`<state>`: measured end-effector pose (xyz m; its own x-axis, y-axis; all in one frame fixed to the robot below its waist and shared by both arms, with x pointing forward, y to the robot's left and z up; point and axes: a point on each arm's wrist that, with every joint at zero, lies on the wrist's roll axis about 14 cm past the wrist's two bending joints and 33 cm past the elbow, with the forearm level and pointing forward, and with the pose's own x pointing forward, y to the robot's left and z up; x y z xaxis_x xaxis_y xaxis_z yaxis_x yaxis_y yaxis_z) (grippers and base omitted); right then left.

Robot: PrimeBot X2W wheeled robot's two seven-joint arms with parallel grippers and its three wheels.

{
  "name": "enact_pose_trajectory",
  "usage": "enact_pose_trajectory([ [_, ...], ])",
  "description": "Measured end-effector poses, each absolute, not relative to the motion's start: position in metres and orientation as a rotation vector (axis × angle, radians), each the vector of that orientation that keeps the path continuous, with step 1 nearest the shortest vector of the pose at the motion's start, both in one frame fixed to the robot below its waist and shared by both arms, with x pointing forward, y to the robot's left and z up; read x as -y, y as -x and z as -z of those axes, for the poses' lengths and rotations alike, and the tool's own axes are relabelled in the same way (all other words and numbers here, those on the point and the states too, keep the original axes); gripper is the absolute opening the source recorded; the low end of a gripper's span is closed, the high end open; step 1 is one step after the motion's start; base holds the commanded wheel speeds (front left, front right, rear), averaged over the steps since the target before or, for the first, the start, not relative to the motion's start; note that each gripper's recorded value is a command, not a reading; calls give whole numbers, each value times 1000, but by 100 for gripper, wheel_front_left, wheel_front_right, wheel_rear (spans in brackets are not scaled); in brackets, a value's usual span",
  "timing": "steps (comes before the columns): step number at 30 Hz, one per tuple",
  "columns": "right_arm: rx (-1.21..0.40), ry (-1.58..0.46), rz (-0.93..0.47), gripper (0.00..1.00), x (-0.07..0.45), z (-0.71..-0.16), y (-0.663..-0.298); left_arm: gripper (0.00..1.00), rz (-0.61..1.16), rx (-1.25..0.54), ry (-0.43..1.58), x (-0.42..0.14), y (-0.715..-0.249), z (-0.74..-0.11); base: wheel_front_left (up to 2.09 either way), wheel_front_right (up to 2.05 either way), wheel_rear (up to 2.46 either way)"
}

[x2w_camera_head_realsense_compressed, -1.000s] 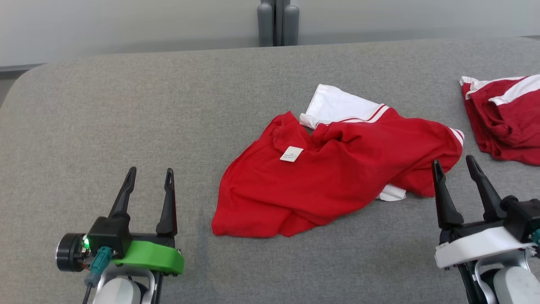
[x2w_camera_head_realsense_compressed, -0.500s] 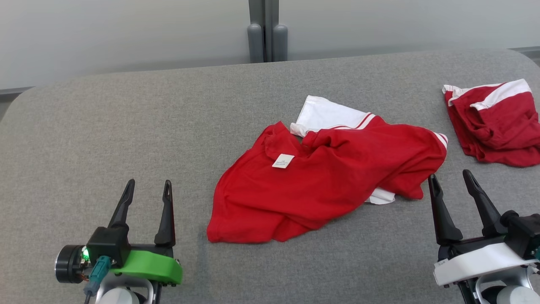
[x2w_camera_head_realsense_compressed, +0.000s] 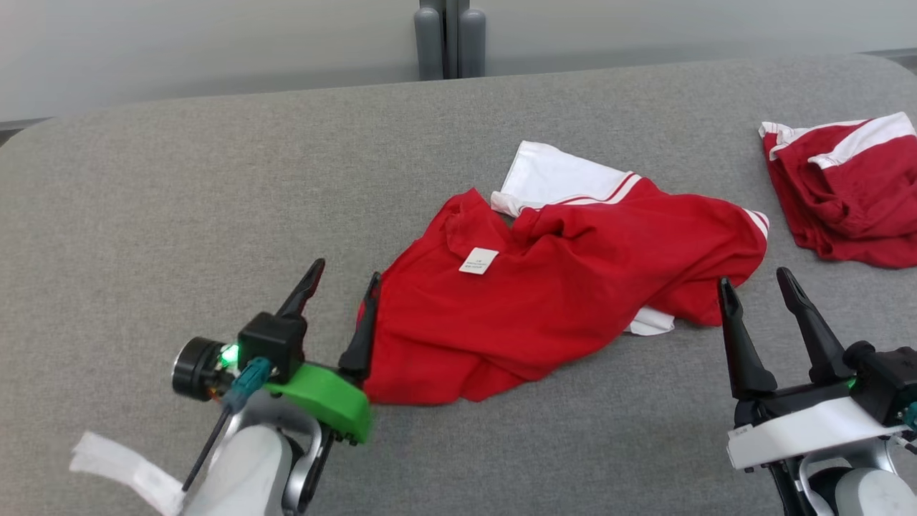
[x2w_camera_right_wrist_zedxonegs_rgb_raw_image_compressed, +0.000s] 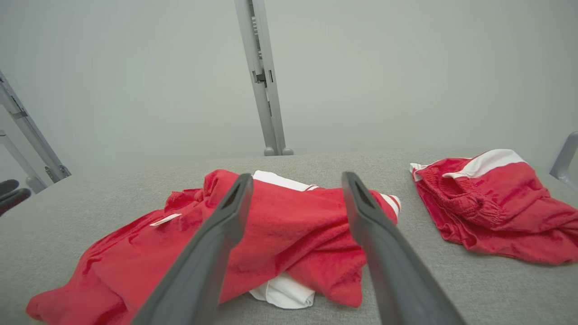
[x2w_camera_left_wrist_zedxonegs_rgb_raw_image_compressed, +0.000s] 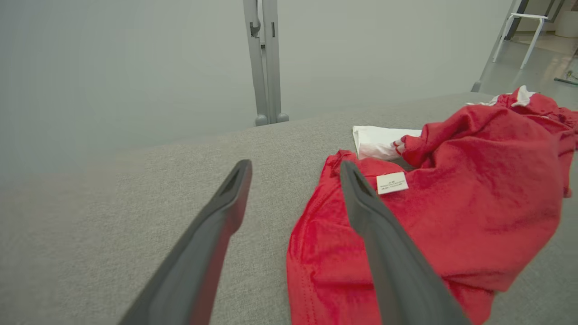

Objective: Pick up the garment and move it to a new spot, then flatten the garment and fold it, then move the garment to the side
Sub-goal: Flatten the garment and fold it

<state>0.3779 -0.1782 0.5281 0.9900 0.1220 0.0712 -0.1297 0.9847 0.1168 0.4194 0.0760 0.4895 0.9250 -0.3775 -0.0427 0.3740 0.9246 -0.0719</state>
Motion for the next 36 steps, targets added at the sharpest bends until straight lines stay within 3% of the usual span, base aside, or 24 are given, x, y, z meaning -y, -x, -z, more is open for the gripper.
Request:
enact_pose_trajectory([
  [11, 31, -126, -66, 100, 195, -513, -381, 100, 449, -506, 23, -55, -433, -380, 0, 0, 0],
  [12, 28, -126, -57, 100, 198, -512, -381, 95, 456, -533, 21, -53, -431, -374, 0, 0, 0],
  [13, 23, -127, -50, 100, 200, -510, -380, 12, 463, -543, 20, -51, -432, -371, 0, 0, 0],
  [14, 21, -127, -46, 100, 201, -509, -380, 0, 464, -542, 27, -49, -434, -370, 0, 0, 0],
  [23, 33, -137, -35, 100, 203, -511, -382, 0, 334, -418, 107, -76, -443, -383, 0, 0, 0],
  [36, -16, -163, -77, 100, 188, -500, -386, 0, 16, -356, 199, -153, -382, -392, 0, 0, 0],
])
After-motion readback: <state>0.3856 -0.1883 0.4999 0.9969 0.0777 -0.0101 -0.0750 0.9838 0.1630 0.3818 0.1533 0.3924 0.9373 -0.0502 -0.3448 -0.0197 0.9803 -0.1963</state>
